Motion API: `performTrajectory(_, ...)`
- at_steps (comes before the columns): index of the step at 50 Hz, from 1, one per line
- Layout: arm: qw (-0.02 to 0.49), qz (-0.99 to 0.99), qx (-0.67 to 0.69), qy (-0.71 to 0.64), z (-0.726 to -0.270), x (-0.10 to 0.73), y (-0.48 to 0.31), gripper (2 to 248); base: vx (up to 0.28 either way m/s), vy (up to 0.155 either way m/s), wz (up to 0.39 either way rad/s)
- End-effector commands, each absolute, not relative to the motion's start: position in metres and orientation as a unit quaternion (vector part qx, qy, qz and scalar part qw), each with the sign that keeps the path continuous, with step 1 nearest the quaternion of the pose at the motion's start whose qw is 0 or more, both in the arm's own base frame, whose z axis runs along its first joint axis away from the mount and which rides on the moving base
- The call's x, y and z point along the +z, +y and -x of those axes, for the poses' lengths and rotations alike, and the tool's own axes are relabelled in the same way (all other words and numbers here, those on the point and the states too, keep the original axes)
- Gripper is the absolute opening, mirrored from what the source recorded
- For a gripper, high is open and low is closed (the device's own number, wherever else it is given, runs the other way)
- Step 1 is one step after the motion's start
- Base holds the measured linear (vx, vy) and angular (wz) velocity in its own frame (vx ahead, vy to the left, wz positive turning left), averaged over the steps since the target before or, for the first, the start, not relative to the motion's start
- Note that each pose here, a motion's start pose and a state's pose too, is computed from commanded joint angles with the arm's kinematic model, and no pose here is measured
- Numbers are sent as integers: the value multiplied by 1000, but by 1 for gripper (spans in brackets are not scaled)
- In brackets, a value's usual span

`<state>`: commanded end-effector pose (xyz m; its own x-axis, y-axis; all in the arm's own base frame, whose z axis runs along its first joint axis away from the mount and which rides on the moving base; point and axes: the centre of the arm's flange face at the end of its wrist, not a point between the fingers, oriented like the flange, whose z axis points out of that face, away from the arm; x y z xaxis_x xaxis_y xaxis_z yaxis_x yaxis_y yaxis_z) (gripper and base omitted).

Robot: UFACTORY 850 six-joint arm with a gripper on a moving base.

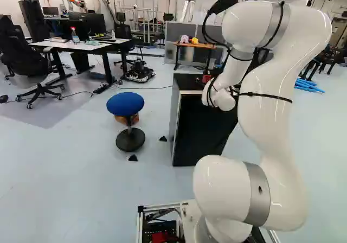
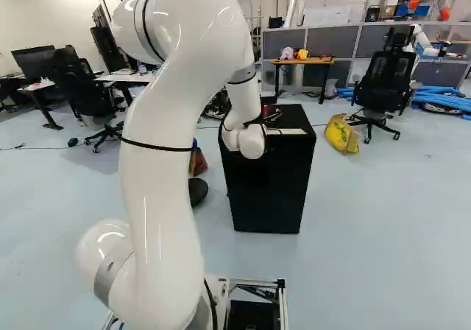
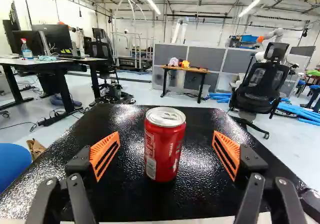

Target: Grab a drink from the fridge

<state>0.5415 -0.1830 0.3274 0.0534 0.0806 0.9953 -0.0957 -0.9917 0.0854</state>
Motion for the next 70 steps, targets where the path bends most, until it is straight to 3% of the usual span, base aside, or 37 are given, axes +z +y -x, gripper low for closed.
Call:
performTrajectory(60, 67, -714, 697, -2, -570, 322, -193, 247, 0, 0, 0)
performTrajectory(61, 67, -714, 697, -2, -570, 322, -193, 222, 0, 0, 0)
performTrajectory(65, 67, -714, 697, -2, -570, 322, -193, 222, 0, 0, 0)
performTrajectory(66, 67, -714, 697, -2, -570, 322, -193, 184, 0, 0, 0)
performTrajectory(70, 67, -714, 697, -2, -570, 322, -193, 184, 0, 0, 0)
